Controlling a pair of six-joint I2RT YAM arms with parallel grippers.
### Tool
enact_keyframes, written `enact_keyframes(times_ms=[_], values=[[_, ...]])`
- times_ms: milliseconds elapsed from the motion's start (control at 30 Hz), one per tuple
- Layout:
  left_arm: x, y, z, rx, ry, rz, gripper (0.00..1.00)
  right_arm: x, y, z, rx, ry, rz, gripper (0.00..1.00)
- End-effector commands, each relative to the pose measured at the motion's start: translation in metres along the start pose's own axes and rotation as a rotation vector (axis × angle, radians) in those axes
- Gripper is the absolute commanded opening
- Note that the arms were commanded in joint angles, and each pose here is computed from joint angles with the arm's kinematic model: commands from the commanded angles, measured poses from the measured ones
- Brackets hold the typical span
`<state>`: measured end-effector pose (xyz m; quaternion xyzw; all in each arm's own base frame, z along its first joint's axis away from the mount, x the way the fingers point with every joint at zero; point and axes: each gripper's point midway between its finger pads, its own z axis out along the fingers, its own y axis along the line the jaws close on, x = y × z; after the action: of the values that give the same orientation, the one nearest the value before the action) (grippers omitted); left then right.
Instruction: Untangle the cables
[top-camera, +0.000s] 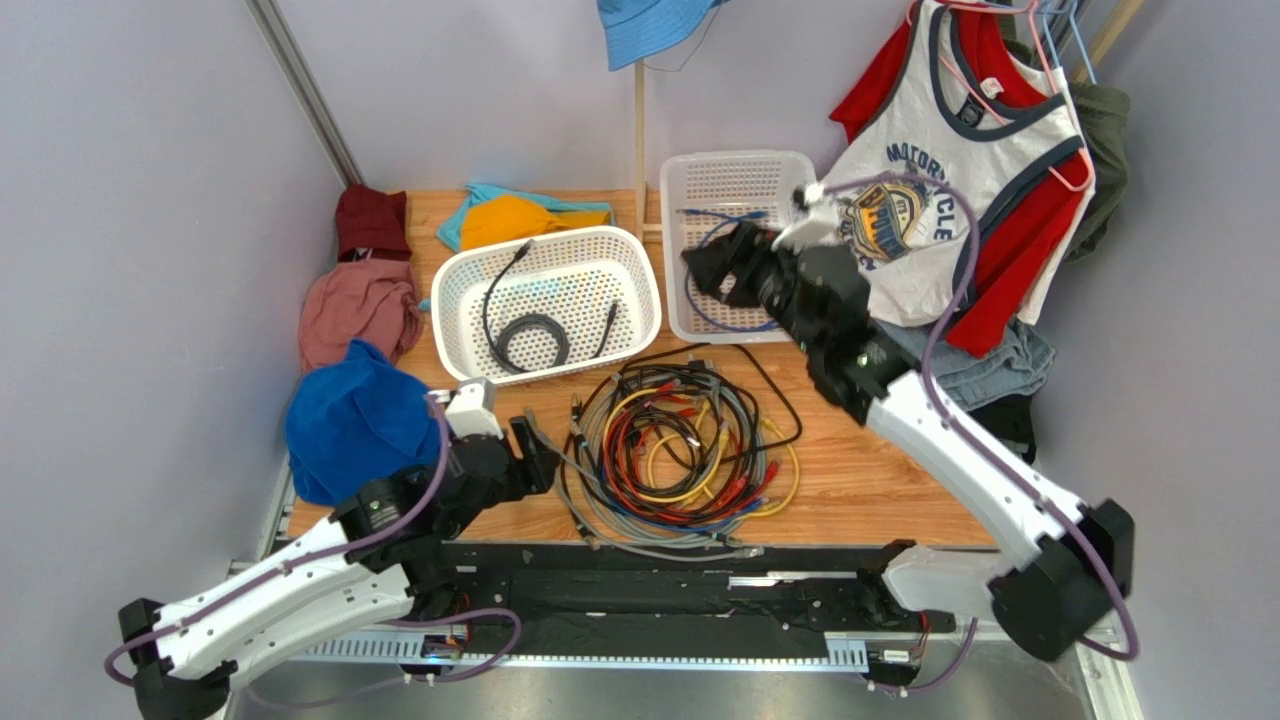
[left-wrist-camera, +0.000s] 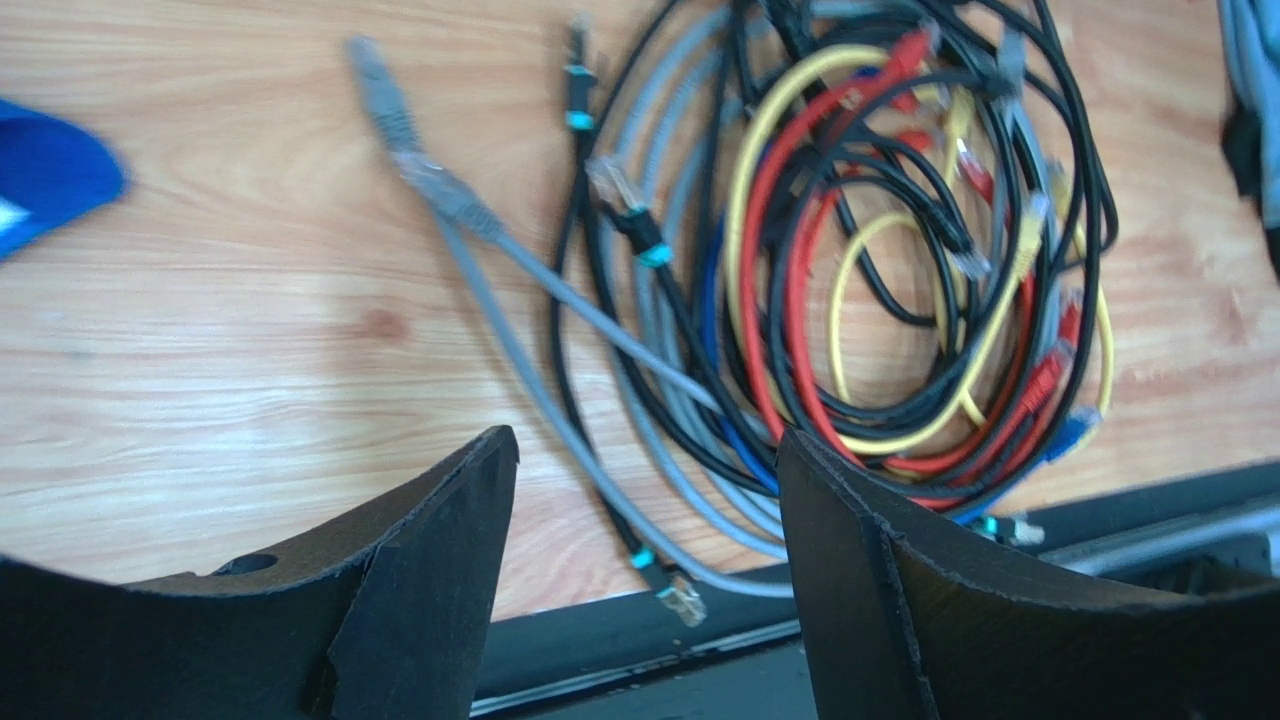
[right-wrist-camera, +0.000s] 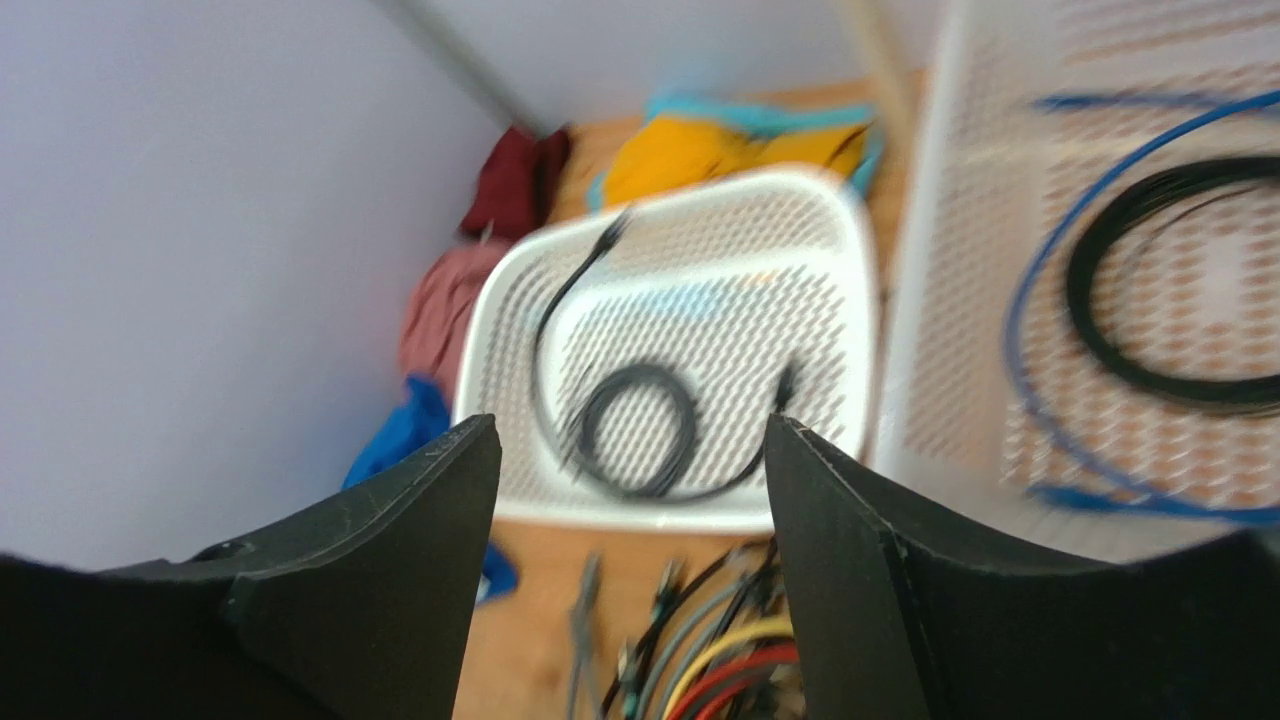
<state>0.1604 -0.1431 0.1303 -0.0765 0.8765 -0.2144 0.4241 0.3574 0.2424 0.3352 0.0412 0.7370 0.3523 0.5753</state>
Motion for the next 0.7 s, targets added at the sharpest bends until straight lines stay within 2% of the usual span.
enact_keyframes(times_ms=[0,100,200,367,533,667], values=[[0.007,-0.039,0.017,0.122,0.044,0.040,0.73,0.100,0.006,-0.038,-0.039,0.196,-0.085,0.68],[0.022,-0.049,0.032,0.119,0.110,0.061,0.73,0.146,-0.009,-0.069,0.012,0.297,-0.144,0.66],[0.034,-0.060,0.044,0.132,0.162,0.067,0.73,0.176,-0.017,-0.093,0.014,0.368,-0.131,0.65],[0.049,-0.083,0.052,0.224,0.223,0.066,0.68,0.198,-0.040,-0.130,0.024,0.382,-0.120,0.61],[0.067,-0.076,0.061,0.197,0.277,0.060,0.68,0.229,-0.047,-0.150,-0.031,0.493,-0.193,0.58],[0.067,-0.070,0.061,0.160,0.269,0.015,0.68,0.257,-0.032,-0.170,-0.065,0.568,-0.327,0.64]])
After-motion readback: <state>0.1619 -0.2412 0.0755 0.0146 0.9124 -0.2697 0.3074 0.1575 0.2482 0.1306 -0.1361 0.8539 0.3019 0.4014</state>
